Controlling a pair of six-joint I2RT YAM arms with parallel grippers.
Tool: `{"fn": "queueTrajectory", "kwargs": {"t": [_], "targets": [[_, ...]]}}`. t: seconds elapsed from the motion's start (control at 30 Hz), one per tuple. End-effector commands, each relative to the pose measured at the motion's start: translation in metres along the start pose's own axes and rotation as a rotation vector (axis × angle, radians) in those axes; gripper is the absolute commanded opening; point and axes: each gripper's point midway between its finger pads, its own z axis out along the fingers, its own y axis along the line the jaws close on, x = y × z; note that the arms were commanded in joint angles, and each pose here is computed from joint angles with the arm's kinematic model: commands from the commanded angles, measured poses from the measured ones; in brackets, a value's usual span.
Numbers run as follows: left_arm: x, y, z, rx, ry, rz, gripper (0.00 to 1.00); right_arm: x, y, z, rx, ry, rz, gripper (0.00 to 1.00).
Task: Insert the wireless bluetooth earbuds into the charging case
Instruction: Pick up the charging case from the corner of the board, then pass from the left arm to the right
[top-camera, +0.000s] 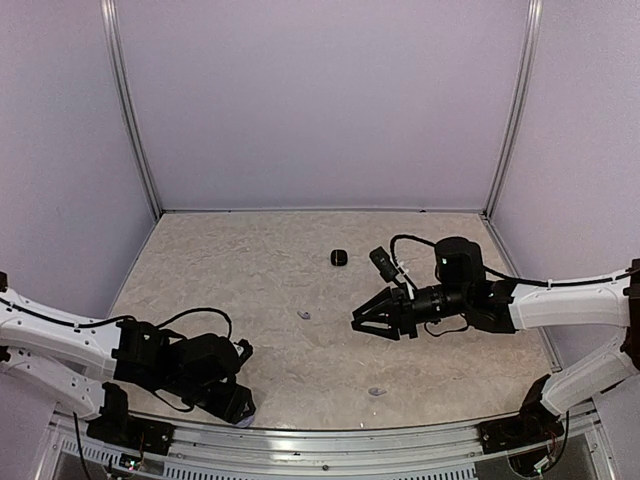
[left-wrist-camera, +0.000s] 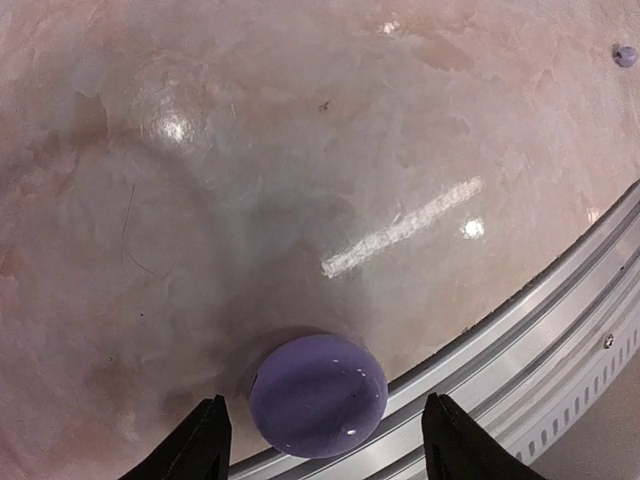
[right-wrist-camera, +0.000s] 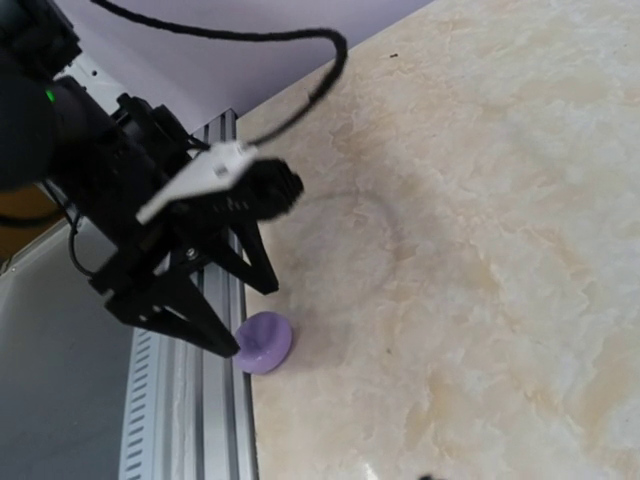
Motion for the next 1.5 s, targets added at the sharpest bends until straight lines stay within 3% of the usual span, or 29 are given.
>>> {"fn": "queueTrajectory", "kwargs": {"t": [0.0, 0.33, 0.67, 0.77, 0.97, 1.2, 1.47], "targets": [[0.018, 0.011, 0.01, -0.049, 0.075, -0.003, 0.66, 0.001, -0.003, 0.0, -0.008, -0.005, -0.007, 0.42], [0.027, 0.008, 0.026, -0.078, 0.122, 0.061, 0.63, 0.004, -0.006, 0.001, -0.01, 0.002, -0.001, 0.42], [-0.003, -0.014, 0.037, -0.051, 0.075, 0.165, 0.42, 0.007, -0.008, -0.002, -0.004, 0.002, -0.03, 0.42], [-0.024, -0.031, 0.036, 0.033, 0.046, 0.207, 0.38, 0.004, -0.005, -0.007, 0.003, -0.018, -0.092, 0.42], [-0.05, -0.094, 0.001, 0.369, 0.018, 0.367, 0.37, -0.004, 0.011, -0.02, 0.024, -0.067, -0.287, 0.42], [-0.042, -0.148, -0.037, 0.662, 0.074, 0.511, 0.36, 0.012, 0.059, -0.007, -0.047, -0.056, -0.535, 0.41], [-0.036, -0.174, -0.07, 0.844, 0.129, 0.605, 0.36, 0.031, 0.113, 0.001, -0.15, -0.047, -0.691, 0.41]]}}
